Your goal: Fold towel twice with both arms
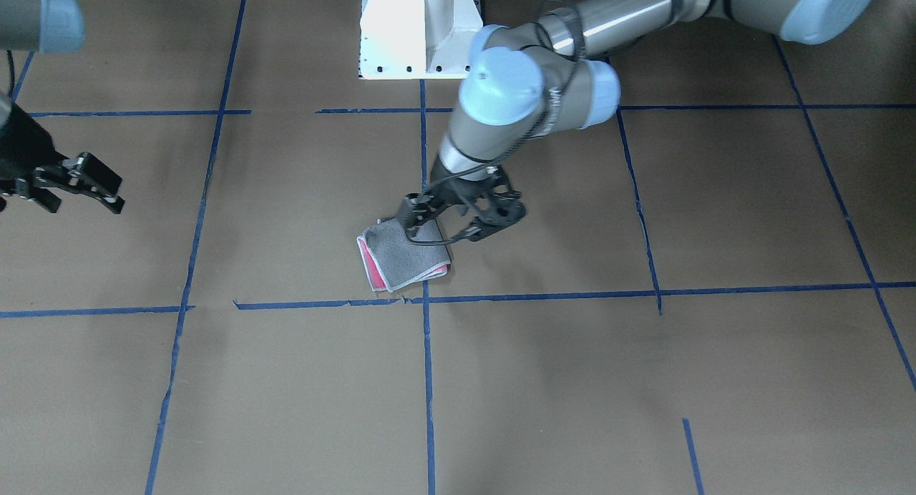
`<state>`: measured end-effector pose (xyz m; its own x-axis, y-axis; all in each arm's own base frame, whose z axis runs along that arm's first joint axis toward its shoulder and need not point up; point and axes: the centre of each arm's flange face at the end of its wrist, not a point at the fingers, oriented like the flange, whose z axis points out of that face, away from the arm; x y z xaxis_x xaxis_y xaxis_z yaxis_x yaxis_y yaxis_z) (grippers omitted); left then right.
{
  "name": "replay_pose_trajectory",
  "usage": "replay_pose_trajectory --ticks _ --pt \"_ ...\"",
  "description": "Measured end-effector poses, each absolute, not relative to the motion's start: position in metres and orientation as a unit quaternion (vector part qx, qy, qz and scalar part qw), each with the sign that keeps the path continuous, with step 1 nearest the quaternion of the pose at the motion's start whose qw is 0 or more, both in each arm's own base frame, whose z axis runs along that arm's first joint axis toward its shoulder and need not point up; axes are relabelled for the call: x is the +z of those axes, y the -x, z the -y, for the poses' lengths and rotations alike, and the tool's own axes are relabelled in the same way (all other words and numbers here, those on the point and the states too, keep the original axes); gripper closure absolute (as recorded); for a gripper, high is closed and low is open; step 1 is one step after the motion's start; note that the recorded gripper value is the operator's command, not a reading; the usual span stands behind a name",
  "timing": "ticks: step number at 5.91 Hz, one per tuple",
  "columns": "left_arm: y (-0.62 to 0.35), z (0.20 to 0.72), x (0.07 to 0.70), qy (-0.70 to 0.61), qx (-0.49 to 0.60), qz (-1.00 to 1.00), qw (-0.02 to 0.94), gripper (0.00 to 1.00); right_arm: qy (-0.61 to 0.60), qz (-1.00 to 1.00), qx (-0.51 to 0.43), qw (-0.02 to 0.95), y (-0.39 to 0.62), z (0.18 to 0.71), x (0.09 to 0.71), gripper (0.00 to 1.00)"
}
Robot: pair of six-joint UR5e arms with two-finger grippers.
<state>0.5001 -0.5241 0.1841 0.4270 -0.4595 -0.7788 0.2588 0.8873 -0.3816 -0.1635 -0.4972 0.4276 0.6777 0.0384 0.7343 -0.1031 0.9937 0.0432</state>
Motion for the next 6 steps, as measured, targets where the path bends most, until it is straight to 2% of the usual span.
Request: replay_pose_trajectory --ticks 4,6 --pt "-0.213 0.523 0.345 0.017 -0.073 -0.422 0.903 0.0 -0.061 0.347 -0.084 0.932 -0.019 0.458 0.565 0.0" --pt "-0.059 0.541 0.463 0.007 -0.02 -0.401 0.916 0.0 -0.027 0.379 -0.068 0.922 -0.083 0.426 0.645 0.0"
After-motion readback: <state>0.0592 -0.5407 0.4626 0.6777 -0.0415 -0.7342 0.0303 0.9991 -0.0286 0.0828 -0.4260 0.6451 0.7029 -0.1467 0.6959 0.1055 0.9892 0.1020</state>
